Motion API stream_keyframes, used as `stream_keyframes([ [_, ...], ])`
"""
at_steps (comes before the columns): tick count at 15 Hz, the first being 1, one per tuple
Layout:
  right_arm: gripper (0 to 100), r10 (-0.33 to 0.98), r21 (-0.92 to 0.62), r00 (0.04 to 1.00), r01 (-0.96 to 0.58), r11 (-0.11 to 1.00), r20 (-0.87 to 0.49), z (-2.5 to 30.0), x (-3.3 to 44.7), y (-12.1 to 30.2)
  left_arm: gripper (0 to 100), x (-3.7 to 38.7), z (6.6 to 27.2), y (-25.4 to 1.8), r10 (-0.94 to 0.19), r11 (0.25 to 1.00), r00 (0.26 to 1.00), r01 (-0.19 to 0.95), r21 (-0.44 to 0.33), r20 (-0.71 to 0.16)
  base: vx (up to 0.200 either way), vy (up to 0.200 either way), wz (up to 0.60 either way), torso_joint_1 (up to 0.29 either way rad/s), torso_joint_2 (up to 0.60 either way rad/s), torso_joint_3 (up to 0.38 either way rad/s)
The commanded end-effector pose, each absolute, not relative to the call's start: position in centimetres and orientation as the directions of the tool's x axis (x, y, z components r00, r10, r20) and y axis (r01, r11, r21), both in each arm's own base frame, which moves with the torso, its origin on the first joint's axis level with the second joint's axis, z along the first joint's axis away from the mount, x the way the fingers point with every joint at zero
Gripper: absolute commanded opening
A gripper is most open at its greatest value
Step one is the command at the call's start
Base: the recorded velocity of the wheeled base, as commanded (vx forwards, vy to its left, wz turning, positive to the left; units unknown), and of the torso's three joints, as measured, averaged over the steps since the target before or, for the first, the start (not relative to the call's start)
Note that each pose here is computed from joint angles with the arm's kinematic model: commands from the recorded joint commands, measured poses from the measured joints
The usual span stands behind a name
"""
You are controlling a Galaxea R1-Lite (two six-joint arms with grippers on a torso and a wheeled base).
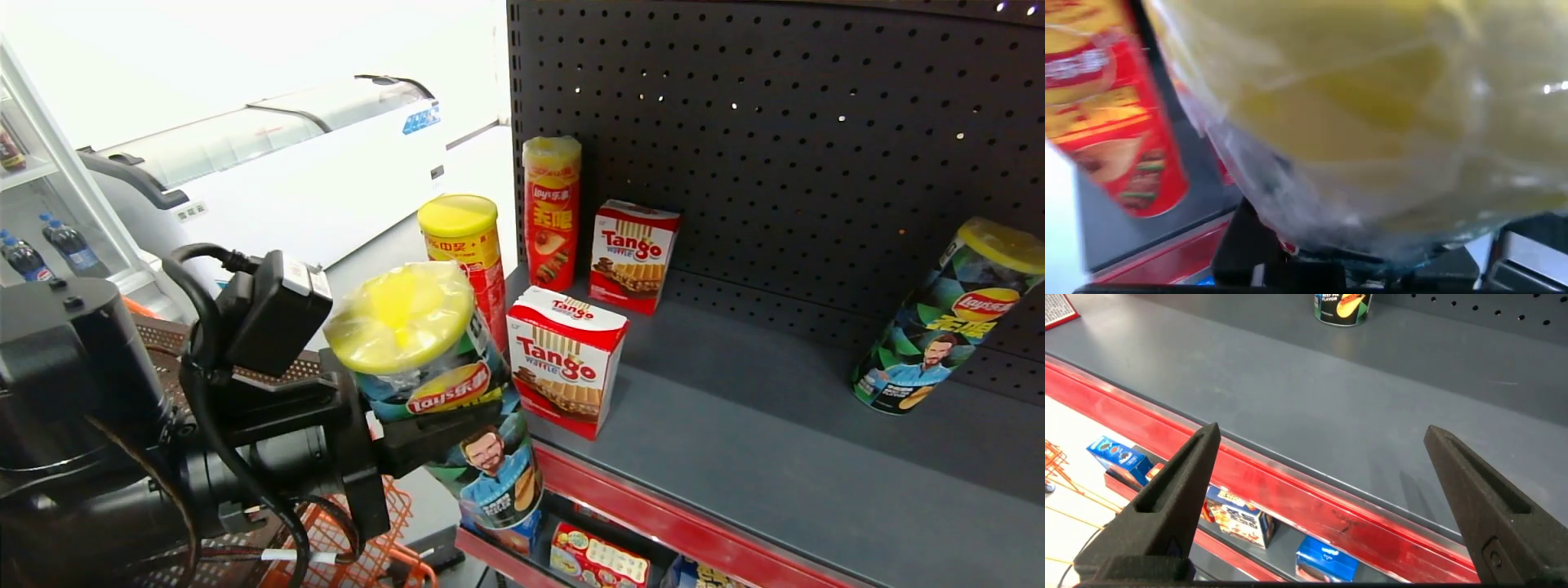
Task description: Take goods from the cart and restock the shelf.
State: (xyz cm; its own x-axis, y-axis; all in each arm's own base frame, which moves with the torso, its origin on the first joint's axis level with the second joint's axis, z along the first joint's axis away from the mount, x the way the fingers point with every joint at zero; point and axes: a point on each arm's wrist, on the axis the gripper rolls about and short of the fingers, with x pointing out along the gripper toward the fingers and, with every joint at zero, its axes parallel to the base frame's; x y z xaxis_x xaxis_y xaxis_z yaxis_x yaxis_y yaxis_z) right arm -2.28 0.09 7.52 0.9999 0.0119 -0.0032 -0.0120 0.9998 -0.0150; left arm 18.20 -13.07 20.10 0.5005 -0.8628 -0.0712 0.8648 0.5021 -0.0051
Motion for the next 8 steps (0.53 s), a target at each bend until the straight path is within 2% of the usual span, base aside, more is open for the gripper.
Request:
stream_keyframes([
  [1,100,0.012,-0.015,1.0,-0.012,1.0,-0.003,7.52,-2.28,0.09,0,18.01,19.81,-13.7,-0.883,0.465,0.463,0.885,-0.013,-0.083,0.0,0.0,0.0,0.0,0.0,0.0],
  [4,100,0.012,-0.015,1.0,-0.012,1.0,-0.003,7.52,-2.28,0.09,0,17.53,19.77,-14.04,-0.92,0.385,0.382,0.923,-0.019,-0.082,0.0,0.0,0.0,0.0,0.0,0.0],
  [8,100,0.012,-0.015,1.0,-0.012,1.0,-0.003,7.52,-2.28,0.09,0,17.48,19.9,-14.02,-0.923,0.379,0.377,0.925,-0.016,-0.077,0.0,0.0,0.0,0.0,0.0,0.0],
])
